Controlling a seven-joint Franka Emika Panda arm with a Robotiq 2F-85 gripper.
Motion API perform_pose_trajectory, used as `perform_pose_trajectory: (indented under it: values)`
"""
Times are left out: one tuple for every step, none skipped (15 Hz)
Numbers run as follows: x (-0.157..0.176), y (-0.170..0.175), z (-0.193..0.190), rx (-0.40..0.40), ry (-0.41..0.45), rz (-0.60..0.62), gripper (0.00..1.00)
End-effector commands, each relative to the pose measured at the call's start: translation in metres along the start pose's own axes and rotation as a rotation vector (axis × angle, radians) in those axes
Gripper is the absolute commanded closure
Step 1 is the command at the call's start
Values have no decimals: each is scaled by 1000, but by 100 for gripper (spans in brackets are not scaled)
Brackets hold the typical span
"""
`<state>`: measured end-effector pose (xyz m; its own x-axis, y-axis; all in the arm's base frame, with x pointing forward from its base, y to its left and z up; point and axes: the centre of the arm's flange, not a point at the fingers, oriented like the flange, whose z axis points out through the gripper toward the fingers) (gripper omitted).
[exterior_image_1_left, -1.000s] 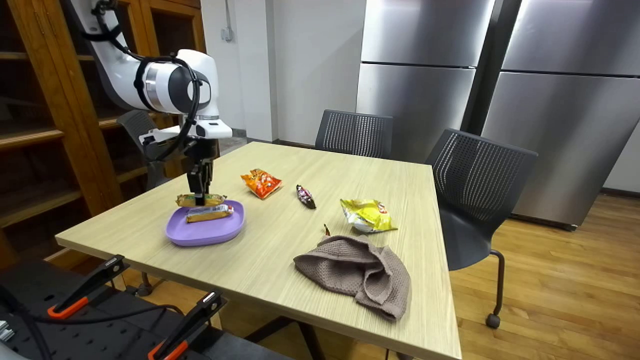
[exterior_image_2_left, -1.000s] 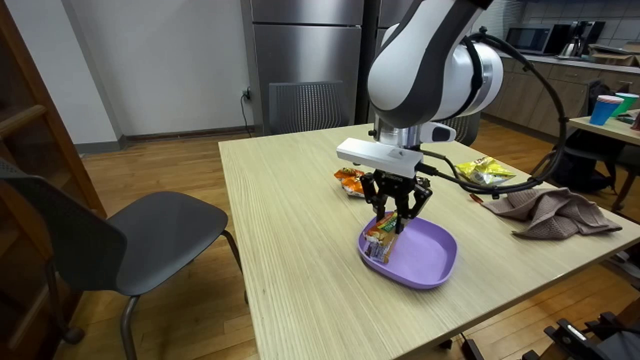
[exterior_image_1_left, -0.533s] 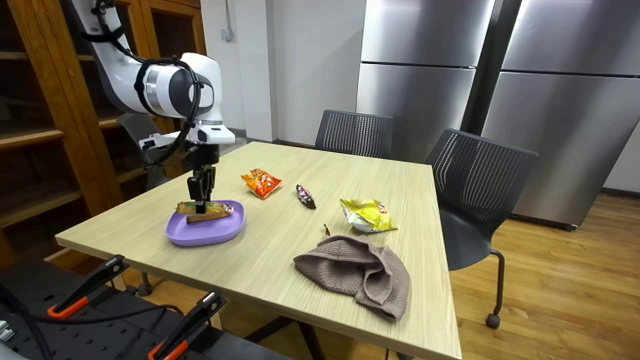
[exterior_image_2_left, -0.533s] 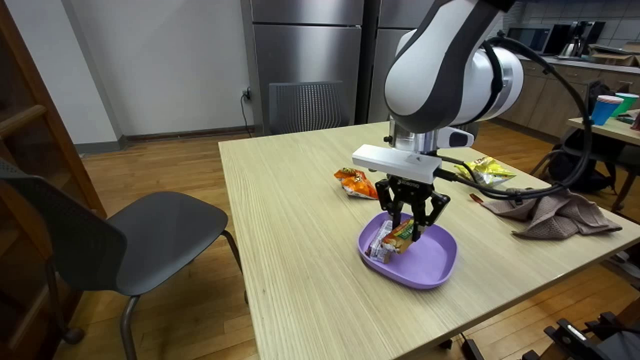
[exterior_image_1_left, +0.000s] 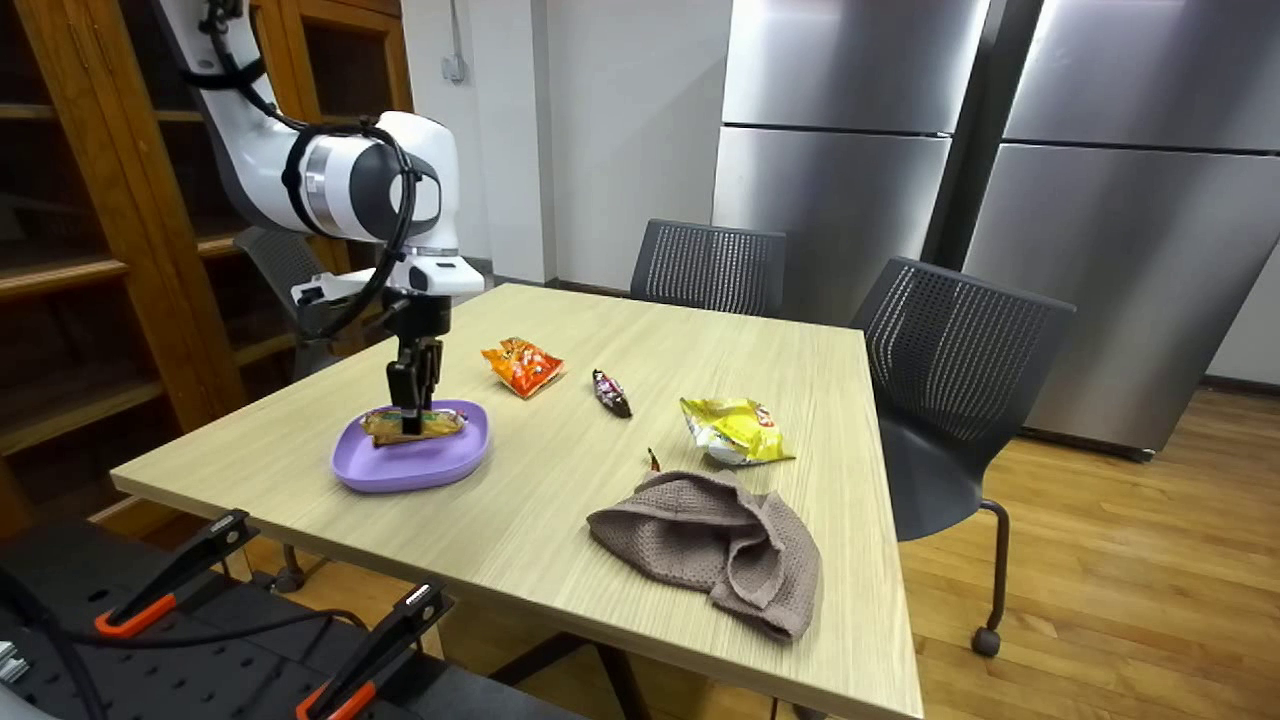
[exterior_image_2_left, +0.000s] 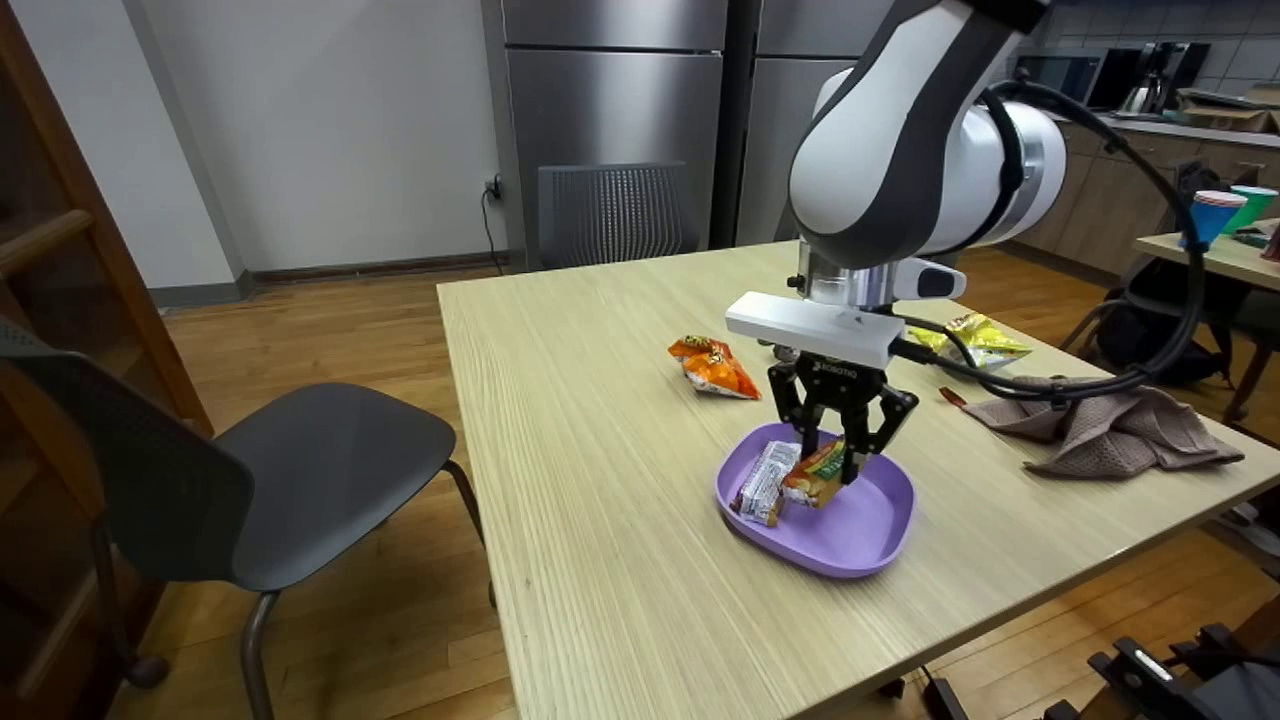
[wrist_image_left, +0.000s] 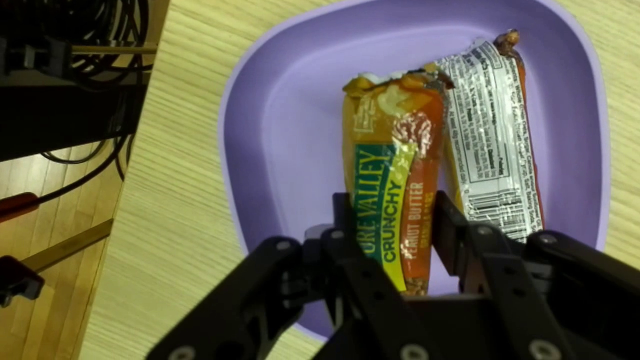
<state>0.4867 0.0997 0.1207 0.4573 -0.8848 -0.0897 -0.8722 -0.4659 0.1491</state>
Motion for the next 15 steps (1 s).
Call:
perform_pose_trajectory:
  values:
    - [1, 2, 1, 20, -27, -40, 84]
    - [1, 1, 2, 22, -27, -50, 84]
    - [0, -1, 4, 25, -29, -63, 84]
    - [-1, -3, 5, 26, -31, -75, 84]
    - [-1, -5, 7, 27, -33, -87, 84]
    - [-2, -7, 8, 28, -35, -97, 84]
    - [-2, -9, 10, 29, -36, -107, 84]
    - [-3, -10, 11, 30, -36, -115, 84]
    - [-3, -11, 11, 32, -35, -122, 84]
    - [-3, -12, 11, 33, -35, -126, 84]
    - [-4, -14, 12, 34, -34, -132, 84]
    - [-4, -15, 12, 35, -33, -136, 84]
    - [-4, -17, 12, 36, -33, -139, 84]
    - [-4, -18, 13, 37, -34, -143, 84]
    - [-4, -19, 12, 38, -34, -146, 84]
